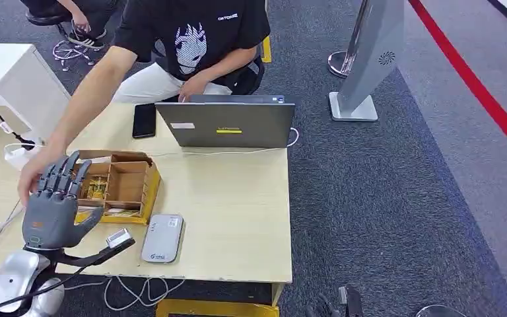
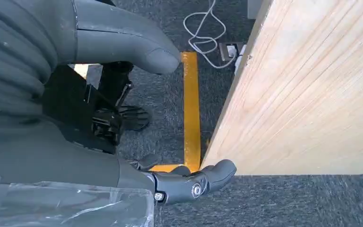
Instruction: Pass the card to the sensor for recognition and then transmit it.
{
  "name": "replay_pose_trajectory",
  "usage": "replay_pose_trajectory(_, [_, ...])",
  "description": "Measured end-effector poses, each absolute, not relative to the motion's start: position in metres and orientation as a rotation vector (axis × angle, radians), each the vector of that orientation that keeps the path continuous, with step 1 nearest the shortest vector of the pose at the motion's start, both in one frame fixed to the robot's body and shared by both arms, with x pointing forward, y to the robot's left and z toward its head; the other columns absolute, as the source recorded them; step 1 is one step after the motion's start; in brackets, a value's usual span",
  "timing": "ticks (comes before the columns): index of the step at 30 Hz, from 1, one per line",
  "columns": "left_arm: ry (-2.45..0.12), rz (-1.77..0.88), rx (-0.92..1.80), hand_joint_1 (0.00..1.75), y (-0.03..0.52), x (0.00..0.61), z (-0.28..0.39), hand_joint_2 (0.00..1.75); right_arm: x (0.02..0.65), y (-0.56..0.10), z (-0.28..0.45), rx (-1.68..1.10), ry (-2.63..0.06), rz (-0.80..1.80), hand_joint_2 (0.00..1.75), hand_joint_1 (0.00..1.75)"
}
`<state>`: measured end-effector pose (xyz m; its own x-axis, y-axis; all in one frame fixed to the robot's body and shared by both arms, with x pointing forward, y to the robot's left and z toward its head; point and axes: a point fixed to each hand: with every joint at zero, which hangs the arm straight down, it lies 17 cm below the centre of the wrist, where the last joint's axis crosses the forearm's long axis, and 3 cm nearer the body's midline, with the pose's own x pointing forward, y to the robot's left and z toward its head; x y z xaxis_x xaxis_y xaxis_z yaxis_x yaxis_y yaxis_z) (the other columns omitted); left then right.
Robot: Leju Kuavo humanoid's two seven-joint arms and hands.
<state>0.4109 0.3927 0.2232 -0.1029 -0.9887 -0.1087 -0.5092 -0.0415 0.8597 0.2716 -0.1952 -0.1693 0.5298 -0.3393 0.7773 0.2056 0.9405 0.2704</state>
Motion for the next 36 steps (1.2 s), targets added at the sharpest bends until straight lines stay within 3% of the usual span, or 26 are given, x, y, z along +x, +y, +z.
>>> replay_pose_trajectory(18, [-1.670,-1.053,1.607,0.00,0.390,0.379,0.217,1.75,0.269,-0.208,-0.170,0.124,-0.963,-0.346,1.75,0.00])
replay_pose_trajectory(36, [-1.400,-1.180,1.559,0.00,0.426,0.380,0.136,1.75,0.265,-0.209,-0.172,0.127,-0.962,-0.336,1.75,0.00])
